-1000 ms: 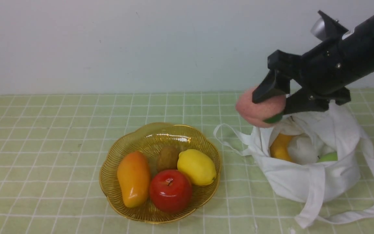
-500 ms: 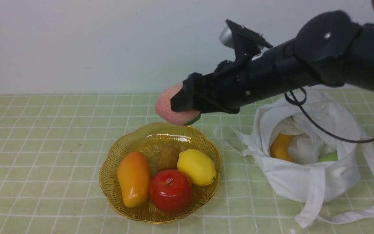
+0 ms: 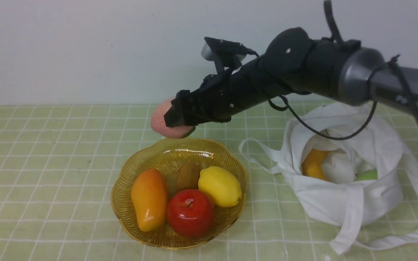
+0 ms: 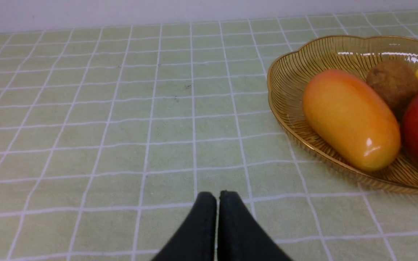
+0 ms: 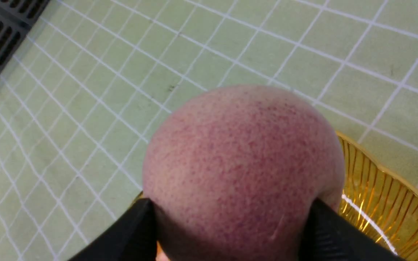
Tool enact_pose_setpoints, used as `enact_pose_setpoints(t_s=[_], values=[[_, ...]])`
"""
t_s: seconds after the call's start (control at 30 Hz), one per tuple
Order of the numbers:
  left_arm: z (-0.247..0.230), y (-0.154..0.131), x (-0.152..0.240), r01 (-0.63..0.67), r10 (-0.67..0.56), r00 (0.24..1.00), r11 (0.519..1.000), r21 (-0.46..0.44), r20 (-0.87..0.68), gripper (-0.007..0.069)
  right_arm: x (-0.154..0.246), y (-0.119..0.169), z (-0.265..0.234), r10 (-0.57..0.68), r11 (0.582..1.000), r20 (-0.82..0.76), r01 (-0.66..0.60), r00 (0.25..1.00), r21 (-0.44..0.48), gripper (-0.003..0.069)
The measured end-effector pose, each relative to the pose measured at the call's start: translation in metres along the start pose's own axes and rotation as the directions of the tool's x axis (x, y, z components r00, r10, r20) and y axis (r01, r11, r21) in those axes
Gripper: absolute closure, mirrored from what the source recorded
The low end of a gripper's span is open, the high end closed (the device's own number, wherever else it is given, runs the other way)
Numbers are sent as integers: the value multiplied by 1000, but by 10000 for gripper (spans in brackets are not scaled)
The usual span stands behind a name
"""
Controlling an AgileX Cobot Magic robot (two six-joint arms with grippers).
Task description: Take the fruit out of the bag on the green coffee tablecloth and place them on the plate.
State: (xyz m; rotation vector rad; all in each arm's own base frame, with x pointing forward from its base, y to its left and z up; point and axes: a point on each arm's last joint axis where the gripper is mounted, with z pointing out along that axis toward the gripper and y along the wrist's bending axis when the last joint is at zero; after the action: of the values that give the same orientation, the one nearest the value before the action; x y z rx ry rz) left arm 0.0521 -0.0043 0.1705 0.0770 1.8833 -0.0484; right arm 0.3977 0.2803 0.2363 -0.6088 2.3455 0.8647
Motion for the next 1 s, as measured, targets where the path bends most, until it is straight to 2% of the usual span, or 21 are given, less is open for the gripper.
enact_pose_setpoints(t_s=[0.37, 0.43, 0.57, 0.67, 0.9, 1.0], values=[[0, 0, 0, 0, 0, 1000, 1000, 0, 0, 633, 20, -27, 48, -17, 998, -98, 22, 995, 54, 196], [0, 0, 0, 0, 0, 1000, 1000, 0, 0, 633, 21, -27, 51, -16, 998, -103, 22, 995, 53, 152], [0, 0, 0, 0, 0, 1000, 1000, 0, 0, 633, 23, -27, 52, -9, 999, -114, 14, 993, 49, 15], [0, 0, 0, 0, 0, 1000, 1000, 0, 0, 633, 24, -26, 51, -8, 999, -125, 13, 992, 42, -20], [0, 0, 0, 0, 0, 1000, 1000, 0, 0, 633, 20, -20, 38, -48, 998, -164, 55, 985, 38, -29], [0, 0, 0, 0, 0, 1000, 1000, 0, 0, 633, 2, -6, -6, -58, 997, -175, 66, 983, 42, 74]])
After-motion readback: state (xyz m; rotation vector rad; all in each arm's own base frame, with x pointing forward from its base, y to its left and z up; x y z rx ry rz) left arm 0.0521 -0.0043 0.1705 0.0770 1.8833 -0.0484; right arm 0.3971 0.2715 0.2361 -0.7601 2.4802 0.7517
